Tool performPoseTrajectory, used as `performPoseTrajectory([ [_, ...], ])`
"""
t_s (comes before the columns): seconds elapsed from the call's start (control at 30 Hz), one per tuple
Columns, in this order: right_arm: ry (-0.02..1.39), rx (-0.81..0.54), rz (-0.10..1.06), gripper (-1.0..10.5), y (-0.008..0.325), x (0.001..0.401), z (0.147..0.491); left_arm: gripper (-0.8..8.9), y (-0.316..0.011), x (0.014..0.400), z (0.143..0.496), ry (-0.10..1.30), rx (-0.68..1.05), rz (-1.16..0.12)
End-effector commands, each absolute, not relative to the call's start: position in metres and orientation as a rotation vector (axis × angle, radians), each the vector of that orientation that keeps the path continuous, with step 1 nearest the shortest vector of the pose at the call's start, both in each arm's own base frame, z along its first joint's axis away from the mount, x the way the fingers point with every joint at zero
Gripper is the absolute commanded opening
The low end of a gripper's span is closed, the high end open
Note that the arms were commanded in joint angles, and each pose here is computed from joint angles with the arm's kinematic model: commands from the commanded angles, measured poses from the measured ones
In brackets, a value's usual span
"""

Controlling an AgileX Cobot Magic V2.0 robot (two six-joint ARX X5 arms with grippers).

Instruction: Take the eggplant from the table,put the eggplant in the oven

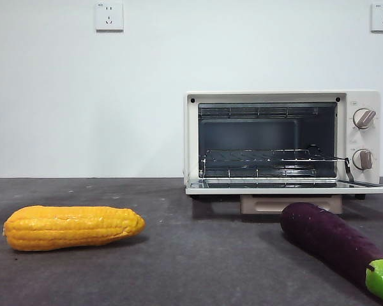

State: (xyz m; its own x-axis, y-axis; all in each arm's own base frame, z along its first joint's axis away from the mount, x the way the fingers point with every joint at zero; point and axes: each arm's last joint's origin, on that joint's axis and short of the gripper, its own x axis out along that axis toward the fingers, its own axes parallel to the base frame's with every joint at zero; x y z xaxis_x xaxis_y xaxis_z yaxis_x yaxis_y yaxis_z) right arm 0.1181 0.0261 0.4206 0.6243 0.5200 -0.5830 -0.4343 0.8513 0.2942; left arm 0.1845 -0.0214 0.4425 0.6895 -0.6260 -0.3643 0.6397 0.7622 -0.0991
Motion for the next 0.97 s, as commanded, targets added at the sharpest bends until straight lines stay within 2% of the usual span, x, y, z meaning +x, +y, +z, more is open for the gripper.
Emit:
performPoseTrajectory([
  [0.03,0.780,0.097,0.551,5.6,0.031,0.125,0.415,-0.06,-0.021,0.189,0.408,0.446,0.022,-0.724],
  [0.2,0.918,0.049,0.559,5.3,0.041,0.140,0.398,-0.06,-0.023,0.194,0.368,0.487,-0.023,-0.788],
  [0.33,1.020,0.036,0.584,5.3,0.052,0.156,0.375,-0.06,-0.024,0.198,0.350,0.523,-0.034,-0.794],
  [0.53,1.160,0.059,0.593,5.3,0.076,0.174,0.314,-0.06,-0.026,0.197,0.348,0.507,-0.052,-0.858],
  [0.73,1.281,0.028,0.554,5.3,0.100,0.176,0.252,-0.06,-0.029,0.197,0.349,0.495,-0.060,-0.901],
  [0.97,1.338,-0.001,0.495,5.3,0.119,0.169,0.214,-0.06,-0.031,0.196,0.349,0.495,-0.056,-0.910],
])
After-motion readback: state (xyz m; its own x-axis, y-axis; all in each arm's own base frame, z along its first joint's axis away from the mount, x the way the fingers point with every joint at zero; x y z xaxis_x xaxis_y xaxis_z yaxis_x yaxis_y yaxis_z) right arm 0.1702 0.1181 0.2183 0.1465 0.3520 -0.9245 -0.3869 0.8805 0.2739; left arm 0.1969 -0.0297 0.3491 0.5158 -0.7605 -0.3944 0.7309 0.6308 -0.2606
